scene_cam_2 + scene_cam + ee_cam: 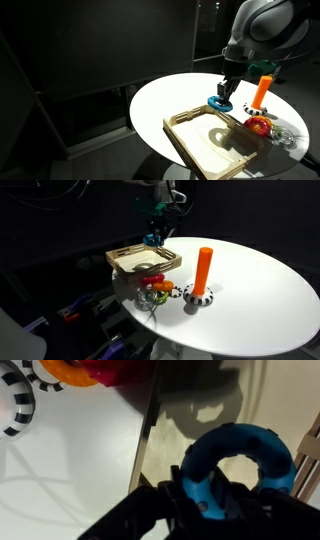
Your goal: Put the blue ring in the crate
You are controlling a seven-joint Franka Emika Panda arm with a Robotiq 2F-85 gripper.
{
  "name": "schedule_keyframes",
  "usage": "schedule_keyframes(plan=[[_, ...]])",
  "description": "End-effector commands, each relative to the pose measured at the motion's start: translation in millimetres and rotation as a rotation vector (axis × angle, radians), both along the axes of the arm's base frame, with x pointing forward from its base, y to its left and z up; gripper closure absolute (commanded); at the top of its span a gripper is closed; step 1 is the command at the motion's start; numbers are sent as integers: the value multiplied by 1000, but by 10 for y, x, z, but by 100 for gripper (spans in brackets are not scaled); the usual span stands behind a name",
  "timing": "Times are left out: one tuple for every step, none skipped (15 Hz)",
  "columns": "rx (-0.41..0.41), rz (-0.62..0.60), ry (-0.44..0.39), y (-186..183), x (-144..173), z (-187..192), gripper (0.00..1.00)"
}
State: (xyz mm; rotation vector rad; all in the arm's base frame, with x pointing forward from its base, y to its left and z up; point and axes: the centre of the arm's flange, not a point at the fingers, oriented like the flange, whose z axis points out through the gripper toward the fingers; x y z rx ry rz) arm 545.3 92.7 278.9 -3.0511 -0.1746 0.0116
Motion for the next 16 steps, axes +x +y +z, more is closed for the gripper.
schedule_keyframes(plan=[[14, 32, 19, 192, 64, -203, 90], [10, 40, 29, 255, 64, -282, 90], [5, 46, 40, 306, 64, -348, 90], [0, 52, 48, 356, 66, -418, 90], [-10, 55, 54, 404, 71, -494, 90], [-18, 60, 59, 442, 77, -552, 90], [-30, 65, 60, 485, 91, -622, 90], [-43, 69, 60, 520, 103, -684, 90], [-52, 73, 63, 549, 113, -728, 90], [-67, 76, 61, 573, 126, -772, 90], [-78, 79, 63, 586, 137, -816, 90], [-90, 78, 60, 594, 149, -849, 90], [-102, 78, 59, 595, 161, -881, 90], [-109, 77, 60, 593, 173, -909, 90], [-116, 76, 62, 586, 182, -936, 90], [-120, 75, 63, 580, 195, -957, 90]])
